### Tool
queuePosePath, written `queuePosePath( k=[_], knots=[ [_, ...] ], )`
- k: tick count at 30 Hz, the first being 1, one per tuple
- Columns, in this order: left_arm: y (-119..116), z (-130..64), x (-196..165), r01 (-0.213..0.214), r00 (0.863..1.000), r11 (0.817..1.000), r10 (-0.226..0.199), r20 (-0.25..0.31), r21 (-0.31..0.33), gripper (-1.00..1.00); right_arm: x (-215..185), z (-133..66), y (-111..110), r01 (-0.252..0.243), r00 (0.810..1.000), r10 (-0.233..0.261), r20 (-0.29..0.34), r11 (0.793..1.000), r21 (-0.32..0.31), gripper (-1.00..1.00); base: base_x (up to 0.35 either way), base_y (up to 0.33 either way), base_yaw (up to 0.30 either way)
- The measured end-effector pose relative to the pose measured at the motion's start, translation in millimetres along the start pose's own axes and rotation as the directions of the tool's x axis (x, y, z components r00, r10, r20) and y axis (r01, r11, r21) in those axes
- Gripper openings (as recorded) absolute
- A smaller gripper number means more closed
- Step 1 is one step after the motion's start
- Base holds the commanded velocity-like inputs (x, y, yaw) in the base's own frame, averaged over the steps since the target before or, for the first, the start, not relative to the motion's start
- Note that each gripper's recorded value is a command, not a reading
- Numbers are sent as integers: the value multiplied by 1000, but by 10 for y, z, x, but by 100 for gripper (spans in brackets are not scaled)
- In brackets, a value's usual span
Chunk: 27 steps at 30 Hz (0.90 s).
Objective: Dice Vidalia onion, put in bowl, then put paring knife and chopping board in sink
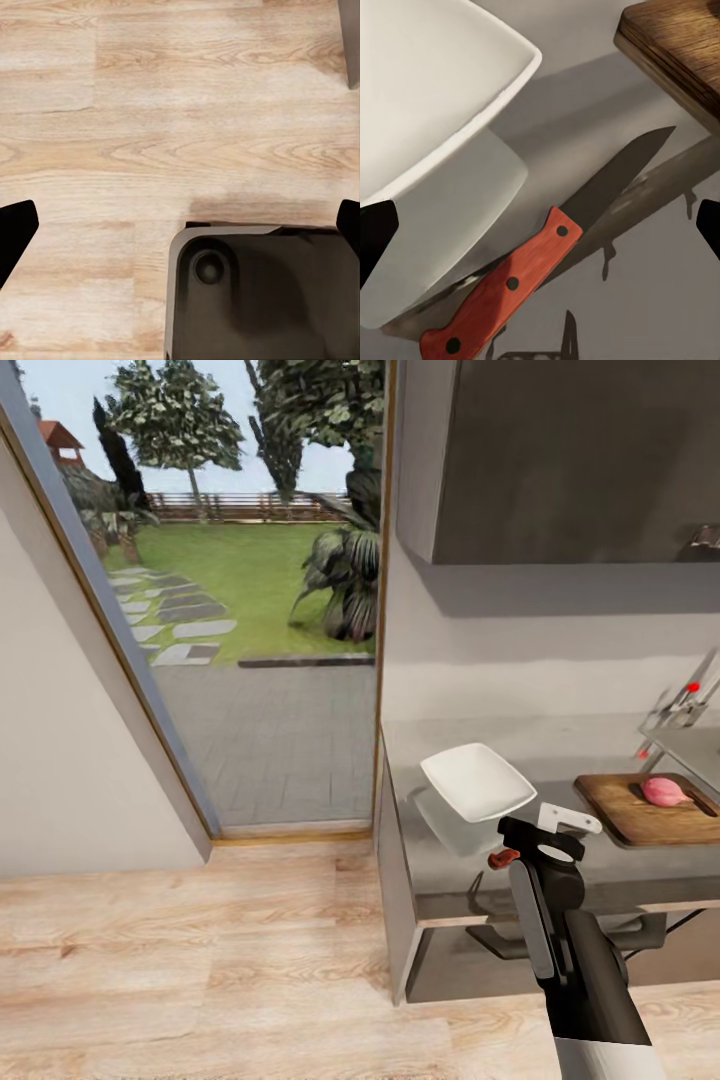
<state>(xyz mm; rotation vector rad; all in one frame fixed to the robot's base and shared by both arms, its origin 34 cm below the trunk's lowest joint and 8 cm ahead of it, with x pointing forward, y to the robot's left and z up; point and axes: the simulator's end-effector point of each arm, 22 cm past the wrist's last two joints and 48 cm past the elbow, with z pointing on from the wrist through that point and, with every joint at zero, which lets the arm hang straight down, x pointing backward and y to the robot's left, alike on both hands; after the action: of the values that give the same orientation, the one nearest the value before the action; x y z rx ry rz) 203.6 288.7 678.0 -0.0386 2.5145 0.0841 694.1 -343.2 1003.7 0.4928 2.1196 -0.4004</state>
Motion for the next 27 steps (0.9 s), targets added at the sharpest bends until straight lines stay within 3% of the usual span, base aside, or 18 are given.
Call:
queuePosePath(
  k=[18, 27],
  knots=[
    [-7, -22, 58, 0, 1000, 1000, 0, -18, 0, 100, 99, 62, 8, 10, 1000, -10, -17, 1000, 4, 100, 0, -57, 0],
    [-4, -33, 86, -1, 1000, 1000, 1, -27, 0, 100, 153, 93, 19, 16, 1000, -16, -27, 1000, 5, 100, -126, 0, 0]
  ],
)
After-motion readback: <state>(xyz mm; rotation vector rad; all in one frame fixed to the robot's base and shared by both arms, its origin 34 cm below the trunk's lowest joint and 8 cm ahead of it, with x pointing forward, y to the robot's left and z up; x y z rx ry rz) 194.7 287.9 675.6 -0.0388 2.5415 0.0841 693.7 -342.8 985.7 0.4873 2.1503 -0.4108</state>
